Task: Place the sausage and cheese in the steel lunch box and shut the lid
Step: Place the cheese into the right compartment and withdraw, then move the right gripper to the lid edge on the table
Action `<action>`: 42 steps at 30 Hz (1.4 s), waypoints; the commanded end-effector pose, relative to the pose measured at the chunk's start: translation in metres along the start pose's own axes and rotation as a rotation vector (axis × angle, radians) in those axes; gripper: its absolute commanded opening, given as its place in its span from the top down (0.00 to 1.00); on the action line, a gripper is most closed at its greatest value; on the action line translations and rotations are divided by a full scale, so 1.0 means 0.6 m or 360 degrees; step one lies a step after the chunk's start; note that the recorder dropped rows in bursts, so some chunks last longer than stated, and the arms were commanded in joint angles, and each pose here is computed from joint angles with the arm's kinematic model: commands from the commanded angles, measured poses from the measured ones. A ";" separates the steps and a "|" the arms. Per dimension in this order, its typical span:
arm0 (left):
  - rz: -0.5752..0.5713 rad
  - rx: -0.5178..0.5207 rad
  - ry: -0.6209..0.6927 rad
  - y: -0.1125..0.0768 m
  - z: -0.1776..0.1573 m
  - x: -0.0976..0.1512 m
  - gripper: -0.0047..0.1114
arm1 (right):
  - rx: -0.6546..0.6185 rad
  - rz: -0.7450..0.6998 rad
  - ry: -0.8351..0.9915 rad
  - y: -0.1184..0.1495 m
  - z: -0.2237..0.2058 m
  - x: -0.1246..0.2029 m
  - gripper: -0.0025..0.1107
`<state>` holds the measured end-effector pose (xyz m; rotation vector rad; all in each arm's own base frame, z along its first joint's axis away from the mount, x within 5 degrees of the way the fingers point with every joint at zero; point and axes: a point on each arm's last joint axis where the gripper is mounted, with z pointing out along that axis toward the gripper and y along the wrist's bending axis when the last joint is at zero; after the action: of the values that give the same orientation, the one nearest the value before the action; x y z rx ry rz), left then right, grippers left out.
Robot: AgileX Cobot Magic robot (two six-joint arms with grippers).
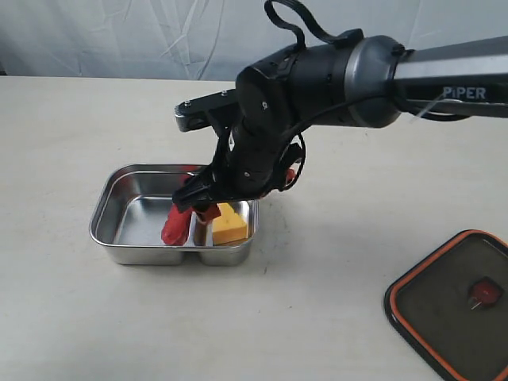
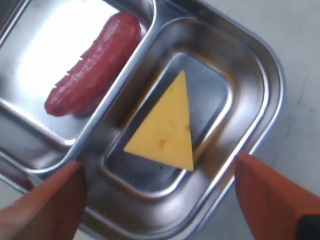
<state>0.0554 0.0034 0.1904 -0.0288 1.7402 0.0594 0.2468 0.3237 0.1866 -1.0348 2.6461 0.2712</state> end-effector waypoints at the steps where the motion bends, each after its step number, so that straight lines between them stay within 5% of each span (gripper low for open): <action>1: 0.0002 0.0009 -0.0028 -0.001 0.000 -0.002 0.54 | 0.0043 -0.0035 0.0140 -0.002 -0.047 0.007 0.30; 9: 0.0005 0.0008 -0.0028 0.000 0.000 -0.002 0.54 | 0.0181 -0.0081 0.0407 -0.024 -0.108 0.080 0.30; 14: 0.0008 0.0043 -0.0029 -0.003 0.000 -0.002 0.54 | 0.0237 0.0045 0.0532 -0.045 -0.112 0.196 0.30; 21: 0.0010 0.0055 -0.0029 -0.003 0.000 -0.002 0.54 | 0.0173 0.0215 0.0342 -0.059 -0.164 0.300 0.30; 25: 0.0010 0.0055 -0.0029 -0.003 0.000 -0.002 0.54 | 0.0080 0.0267 0.0226 -0.055 -0.189 0.320 0.30; 28: 0.0010 0.0055 -0.0029 -0.003 0.000 -0.002 0.54 | 0.0221 0.0165 0.0148 -0.072 -0.190 0.325 0.33; 31: 0.0010 0.0055 -0.0029 -0.003 0.000 -0.002 0.54 | 0.0440 0.0115 0.0047 -0.095 -0.175 0.327 0.45; 36: 0.0010 0.0055 -0.0029 -0.003 0.000 -0.002 0.54 | 0.0419 0.0102 0.0052 -0.094 -0.141 0.328 0.67; 42: 0.0010 0.0055 -0.0029 -0.003 0.000 -0.002 0.54 | 0.0437 0.0090 0.0220 -0.096 -0.105 0.349 0.65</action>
<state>0.0555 0.0017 0.1904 -0.0010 1.7402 0.0385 0.1289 0.1344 0.1831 -0.8986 2.7151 -0.1250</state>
